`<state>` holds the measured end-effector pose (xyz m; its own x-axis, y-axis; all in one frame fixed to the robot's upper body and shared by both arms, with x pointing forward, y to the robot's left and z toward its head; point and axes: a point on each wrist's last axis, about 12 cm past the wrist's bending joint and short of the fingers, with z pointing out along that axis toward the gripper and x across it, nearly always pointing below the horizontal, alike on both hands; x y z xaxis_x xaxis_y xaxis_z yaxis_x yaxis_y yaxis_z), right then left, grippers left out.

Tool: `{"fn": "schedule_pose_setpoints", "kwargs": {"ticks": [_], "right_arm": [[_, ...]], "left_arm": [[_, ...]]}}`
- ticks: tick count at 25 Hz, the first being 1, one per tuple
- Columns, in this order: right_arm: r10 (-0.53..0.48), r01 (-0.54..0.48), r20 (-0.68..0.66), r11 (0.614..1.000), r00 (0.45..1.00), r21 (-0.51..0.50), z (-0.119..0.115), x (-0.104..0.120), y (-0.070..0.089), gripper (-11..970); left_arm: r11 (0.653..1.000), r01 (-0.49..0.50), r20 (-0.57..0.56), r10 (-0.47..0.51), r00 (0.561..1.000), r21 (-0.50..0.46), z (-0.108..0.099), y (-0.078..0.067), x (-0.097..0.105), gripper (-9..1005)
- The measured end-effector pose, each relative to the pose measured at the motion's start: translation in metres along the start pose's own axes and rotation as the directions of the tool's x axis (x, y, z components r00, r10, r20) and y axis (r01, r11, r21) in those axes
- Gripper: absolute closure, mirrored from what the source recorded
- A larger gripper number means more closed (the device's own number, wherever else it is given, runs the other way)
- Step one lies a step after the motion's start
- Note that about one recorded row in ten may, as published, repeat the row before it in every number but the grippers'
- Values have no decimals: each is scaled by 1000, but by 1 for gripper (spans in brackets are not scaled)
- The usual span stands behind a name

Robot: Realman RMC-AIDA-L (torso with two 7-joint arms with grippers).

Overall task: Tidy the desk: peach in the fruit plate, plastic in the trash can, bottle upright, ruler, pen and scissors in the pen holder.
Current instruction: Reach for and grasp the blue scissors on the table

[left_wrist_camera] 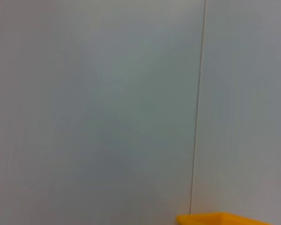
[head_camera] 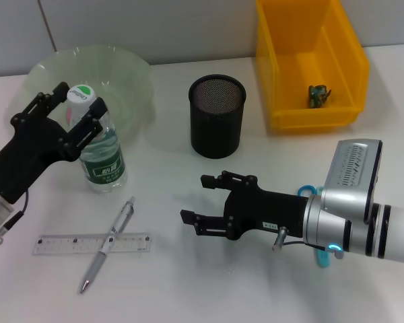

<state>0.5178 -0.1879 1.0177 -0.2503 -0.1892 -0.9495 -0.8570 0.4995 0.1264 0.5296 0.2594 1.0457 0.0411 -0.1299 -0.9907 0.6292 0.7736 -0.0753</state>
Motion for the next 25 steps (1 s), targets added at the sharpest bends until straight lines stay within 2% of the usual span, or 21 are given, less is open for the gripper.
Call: {"fn": "schedule_pose_setpoints", "kwargs": {"ticks": [1, 4, 6, 7, 9, 13, 15, 17, 19, 21, 25], "right_arm": [[1, -1, 0, 1000, 1000, 0, 0, 0, 0, 153], [2, -2, 0, 1000, 1000, 1, -1, 1, 0, 153], [2, -2, 0, 1000, 1000, 2, -1, 1, 0, 153], [0, 0, 3, 1000, 1000, 4, -2, 1, 0, 153], [0, 0, 5, 1000, 1000, 6, -2, 0, 0, 153], [9, -10, 37, 1000, 999, 16, -6, -2, -2, 153], [17, -18, 68, 1000, 998, 15, -10, -4, -3, 153], [23, -26, 129, 999, 991, 23, -20, -7, -4, 154], [19, -24, 149, 999, 989, 30, -25, -6, -4, 154], [3, -12, 195, 999, 981, 44, -35, -6, -3, 154], [-16, -1, 271, 998, 962, 63, -53, -6, -2, 154]], "left_arm": [[1000, 4, 10, -4, 1000, 5, -2, 0, -1, 391], [1000, 10, 44, -10, 999, 10, -14, 3, -6, 183], [1000, 10, 44, -10, 999, 10, -14, 3, -6, 183], [999, 32, 57, -33, 998, 11, -23, 10, -12, 183], [999, 36, 63, -37, 997, 16, -27, 13, -15, 183], [998, 46, 68, -48, 997, 31, -32, 14, -18, 183], [986, 92, 33, -98, 995, 142, -44, 15, -31, 184], [986, 92, 33, -98, 995, 142, -44, 15, -31, 184], [955, 146, -55, -136, 989, 257, -52, 13, -37, 184], [951, 151, -65, -139, 988, 269, -52, 13, -37, 184], [911, 198, -138, -158, 978, 361, -56, 11, -41, 183]]}}
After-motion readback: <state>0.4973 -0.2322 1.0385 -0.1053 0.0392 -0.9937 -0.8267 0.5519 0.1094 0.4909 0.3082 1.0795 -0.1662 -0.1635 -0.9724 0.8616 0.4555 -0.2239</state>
